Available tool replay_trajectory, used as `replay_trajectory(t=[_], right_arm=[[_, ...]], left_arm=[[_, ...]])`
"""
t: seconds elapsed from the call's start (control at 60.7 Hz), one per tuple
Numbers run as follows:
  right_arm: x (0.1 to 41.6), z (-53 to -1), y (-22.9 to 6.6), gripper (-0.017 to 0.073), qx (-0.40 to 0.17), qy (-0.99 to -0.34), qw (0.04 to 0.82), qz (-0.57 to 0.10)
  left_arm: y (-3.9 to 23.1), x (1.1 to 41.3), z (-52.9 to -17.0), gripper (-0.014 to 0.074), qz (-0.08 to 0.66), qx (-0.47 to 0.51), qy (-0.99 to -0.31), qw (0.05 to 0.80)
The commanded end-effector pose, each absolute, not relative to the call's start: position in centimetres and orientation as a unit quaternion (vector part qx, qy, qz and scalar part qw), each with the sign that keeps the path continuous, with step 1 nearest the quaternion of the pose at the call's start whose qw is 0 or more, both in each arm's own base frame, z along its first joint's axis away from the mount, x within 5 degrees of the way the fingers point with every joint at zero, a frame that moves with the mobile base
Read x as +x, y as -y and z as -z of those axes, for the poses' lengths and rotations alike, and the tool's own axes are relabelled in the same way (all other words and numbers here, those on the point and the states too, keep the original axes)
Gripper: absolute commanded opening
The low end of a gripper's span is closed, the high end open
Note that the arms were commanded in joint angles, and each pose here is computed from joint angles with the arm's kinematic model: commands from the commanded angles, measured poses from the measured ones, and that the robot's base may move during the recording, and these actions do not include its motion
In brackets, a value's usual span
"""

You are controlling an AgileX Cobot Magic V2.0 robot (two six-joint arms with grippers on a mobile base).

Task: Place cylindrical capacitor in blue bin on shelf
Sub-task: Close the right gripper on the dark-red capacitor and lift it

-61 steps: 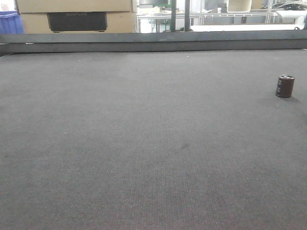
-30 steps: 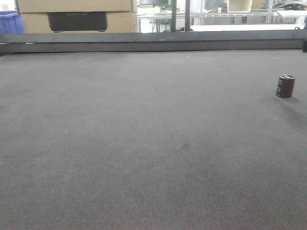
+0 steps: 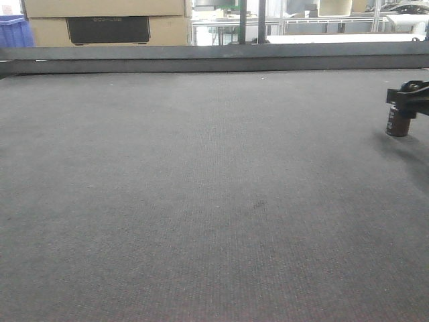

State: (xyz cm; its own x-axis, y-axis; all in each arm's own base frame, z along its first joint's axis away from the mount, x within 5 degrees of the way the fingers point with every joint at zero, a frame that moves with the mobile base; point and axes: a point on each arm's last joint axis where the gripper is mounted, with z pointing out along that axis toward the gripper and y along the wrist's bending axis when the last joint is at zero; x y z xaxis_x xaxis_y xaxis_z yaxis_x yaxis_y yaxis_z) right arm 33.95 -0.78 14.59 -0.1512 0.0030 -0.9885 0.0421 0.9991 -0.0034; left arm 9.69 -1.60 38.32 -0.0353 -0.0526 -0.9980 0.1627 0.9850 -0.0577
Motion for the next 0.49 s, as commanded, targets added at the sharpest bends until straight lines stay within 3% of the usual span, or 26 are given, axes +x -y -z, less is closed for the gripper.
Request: replay_trajectory(t=[0.0, 0.363, 0.478], right_arm=[[35.2, -14.2, 0.7, 0.0547, 0.015, -0.750, 0.661, 0.013], [37.9, -11.5, 0.3, 0.0545, -0.013, -0.762, 0.647, 0.003], [38.0, -11.3, 0.3, 0.0466, -0.012, -0.764, 0.645, 0.003]], left_arm=[[1.6, 9.6, -38.7, 0.0536, 0.082, 0.038, -0.706, 0.702], [1.6, 9.6, -38.7, 0.0536, 0.082, 0.038, -0.706, 0.702], [1.6, 9.6, -38.7, 0.0536, 0.082, 0.038, -0.706, 0.702]])
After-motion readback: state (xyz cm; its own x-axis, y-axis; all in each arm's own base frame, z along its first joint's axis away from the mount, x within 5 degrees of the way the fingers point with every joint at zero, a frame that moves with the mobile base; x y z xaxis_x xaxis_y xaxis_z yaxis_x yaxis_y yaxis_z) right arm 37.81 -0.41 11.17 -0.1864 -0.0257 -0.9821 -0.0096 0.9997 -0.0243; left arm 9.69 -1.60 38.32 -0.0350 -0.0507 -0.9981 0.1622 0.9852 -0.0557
